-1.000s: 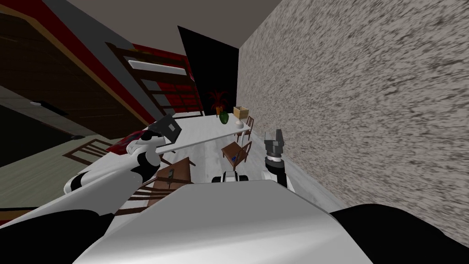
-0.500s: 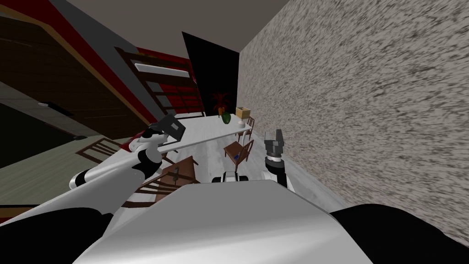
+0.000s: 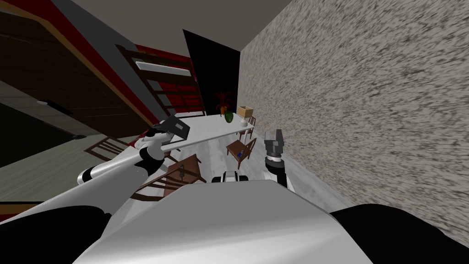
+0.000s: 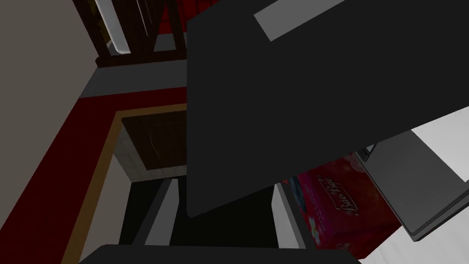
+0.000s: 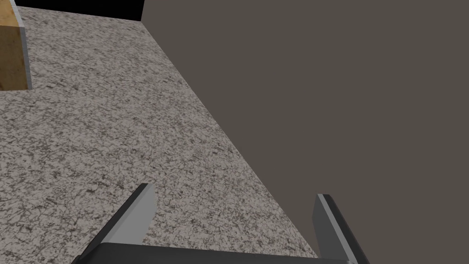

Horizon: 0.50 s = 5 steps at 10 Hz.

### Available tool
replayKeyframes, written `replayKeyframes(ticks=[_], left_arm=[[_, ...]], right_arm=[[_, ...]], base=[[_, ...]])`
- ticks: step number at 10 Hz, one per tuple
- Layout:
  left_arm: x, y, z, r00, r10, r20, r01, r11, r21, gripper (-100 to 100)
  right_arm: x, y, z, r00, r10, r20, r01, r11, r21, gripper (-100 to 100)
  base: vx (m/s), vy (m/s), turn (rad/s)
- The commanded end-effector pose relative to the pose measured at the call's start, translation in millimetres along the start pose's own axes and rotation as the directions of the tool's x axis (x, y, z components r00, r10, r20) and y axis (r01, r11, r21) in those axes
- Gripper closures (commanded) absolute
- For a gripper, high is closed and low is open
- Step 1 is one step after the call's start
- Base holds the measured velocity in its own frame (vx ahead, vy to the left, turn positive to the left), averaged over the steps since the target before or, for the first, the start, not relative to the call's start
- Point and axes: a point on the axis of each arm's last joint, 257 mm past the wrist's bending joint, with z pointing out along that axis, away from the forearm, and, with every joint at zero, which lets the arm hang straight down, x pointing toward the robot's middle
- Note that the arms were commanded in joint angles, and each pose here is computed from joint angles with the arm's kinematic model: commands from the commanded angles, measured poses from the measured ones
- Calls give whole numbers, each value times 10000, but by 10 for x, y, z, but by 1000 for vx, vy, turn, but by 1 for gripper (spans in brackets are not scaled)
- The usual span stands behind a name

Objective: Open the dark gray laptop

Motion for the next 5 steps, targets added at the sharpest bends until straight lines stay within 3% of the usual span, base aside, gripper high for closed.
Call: replayKeyframes(ticks=[1, 2, 3, 5], left_arm=[[123, 109, -16, 9967, -802, -120, 798, 9964, -302, 100], [123, 109, -16, 9967, -802, -120, 798, 9964, -302, 100], [272, 217, -33, 9860, -1653, -226, 1637, 9846, -617, 100], [271, 216, -33, 9860, -1653, -225, 1637, 9846, -615, 100]], right_arm=[[0, 0, 0, 10000, 0, 0, 0, 10000, 0, 0], [0, 0, 0, 10000, 1, 1, -1, 10000, 1, 0], [0, 0, 0, 10000, 2, 2, -2, 10000, 1, 0], [0, 0, 0, 10000, 2, 1, -2, 10000, 0, 0]], base=[[-39, 96, -5], [-10, 19, 24], [-34, 66, 31], [-42, 75, -21]])
